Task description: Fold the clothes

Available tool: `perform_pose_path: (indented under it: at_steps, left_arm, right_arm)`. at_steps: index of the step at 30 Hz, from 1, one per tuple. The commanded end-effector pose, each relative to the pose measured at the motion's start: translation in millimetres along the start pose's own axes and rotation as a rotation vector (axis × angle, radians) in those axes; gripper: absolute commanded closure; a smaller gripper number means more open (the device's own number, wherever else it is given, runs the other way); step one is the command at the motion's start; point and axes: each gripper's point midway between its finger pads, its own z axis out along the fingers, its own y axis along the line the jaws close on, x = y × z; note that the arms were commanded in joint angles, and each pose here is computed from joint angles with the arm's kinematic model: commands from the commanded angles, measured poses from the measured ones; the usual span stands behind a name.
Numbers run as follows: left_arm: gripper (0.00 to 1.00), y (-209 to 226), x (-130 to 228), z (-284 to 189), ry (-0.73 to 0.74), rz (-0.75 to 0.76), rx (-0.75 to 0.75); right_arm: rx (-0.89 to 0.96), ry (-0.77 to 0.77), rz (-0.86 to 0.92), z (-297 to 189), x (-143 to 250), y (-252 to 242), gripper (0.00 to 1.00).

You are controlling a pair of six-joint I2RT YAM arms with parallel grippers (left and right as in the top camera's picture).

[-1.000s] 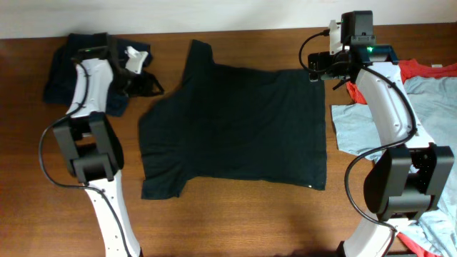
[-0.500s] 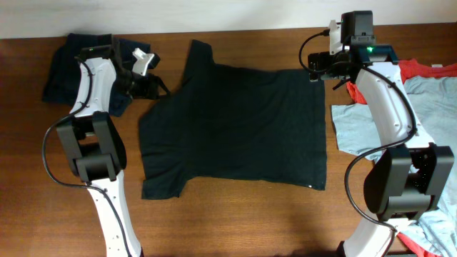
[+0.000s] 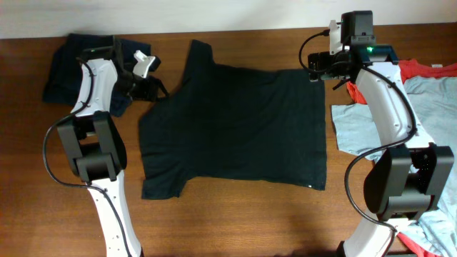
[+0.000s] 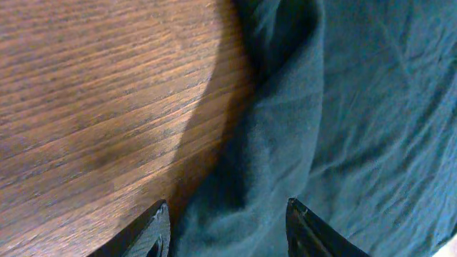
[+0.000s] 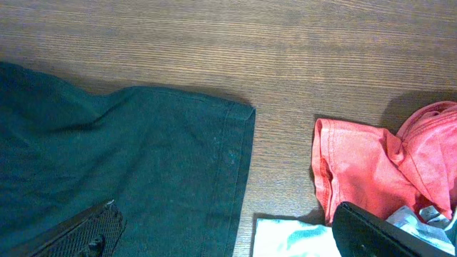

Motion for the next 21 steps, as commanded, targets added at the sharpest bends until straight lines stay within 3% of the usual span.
perform_pose_path:
  at_steps: [1, 10, 21]
  left_arm:
    - [0.48, 6.0, 13.0, 12.9, 0.030, -0.005, 0.012]
    - [0.50, 8.0, 17.1, 18.4, 0.035, -0.009, 0.014]
    - [0.94, 8.0, 17.0, 18.2, 0.035, -0.009, 0.014]
  right_arm:
    - [0.000, 0.002, 0.001, 0.5, 0.2, 2.0, 0.02]
    - [0.000, 0.002, 0.001, 0.5, 0.2, 2.0, 0.02]
    - [0.000, 0.002, 0.001, 0.5, 0.2, 2.0, 0.01]
